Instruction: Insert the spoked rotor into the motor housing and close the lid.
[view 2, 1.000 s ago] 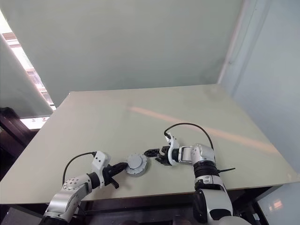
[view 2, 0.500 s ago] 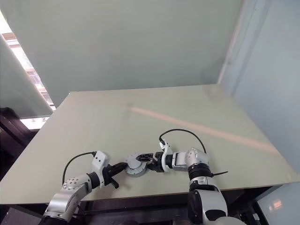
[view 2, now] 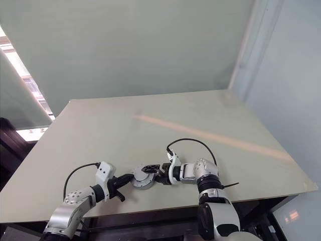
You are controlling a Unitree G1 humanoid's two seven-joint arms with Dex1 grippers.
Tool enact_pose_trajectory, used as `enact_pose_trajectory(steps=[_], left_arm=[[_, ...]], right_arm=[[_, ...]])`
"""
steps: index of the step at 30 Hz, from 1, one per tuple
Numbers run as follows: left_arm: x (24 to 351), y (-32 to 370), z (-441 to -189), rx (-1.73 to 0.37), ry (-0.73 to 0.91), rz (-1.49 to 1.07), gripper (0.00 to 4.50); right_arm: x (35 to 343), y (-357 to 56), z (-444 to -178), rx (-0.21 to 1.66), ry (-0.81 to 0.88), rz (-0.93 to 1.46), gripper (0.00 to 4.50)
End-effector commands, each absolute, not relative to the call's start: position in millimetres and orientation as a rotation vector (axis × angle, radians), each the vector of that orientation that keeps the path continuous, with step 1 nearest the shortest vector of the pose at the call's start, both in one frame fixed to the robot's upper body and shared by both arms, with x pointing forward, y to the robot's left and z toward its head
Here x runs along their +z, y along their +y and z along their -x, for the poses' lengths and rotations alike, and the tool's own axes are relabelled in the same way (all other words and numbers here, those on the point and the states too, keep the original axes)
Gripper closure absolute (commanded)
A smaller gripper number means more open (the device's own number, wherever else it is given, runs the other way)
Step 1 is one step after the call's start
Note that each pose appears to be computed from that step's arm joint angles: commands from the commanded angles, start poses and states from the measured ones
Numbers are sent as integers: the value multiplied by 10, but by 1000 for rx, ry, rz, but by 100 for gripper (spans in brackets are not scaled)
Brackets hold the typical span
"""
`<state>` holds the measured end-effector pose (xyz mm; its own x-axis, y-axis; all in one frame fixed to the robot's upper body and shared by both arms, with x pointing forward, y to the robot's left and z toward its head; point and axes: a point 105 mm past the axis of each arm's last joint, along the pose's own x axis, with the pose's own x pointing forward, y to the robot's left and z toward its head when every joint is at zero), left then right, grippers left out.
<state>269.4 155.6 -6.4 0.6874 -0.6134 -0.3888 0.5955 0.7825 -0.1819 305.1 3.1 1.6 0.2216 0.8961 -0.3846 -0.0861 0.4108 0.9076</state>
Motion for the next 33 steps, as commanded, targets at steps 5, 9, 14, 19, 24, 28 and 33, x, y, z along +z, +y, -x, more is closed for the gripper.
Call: enact_pose_trajectory(steps=[5,9,14,19,24,28,33], left_arm=[[-137,1456,-2654,-707,483,38,450],[-137,1459,-2657,-705,483,37,450],[-142,1444,-2657,-709,484,37,450],[-141,1434,-2668,-714,484,34,450],[-142,1429,-2670,-717,485,32,450],[-140,1428,-2672,-716,485,32,450],[-142,1422,-2666,-718,486,32,450]], right_arm=[[232,281,-3071,924,1102,-944,2],[220,213,-3106,896,1096,-983,2],[234,167,-3138,875,1084,-1064,56],[281,177,-3146,885,1070,-1128,226],[291,189,-3135,891,1070,-1136,241],[298,205,-3122,898,1074,-1151,241],[343,230,-3110,921,1063,-1191,241]])
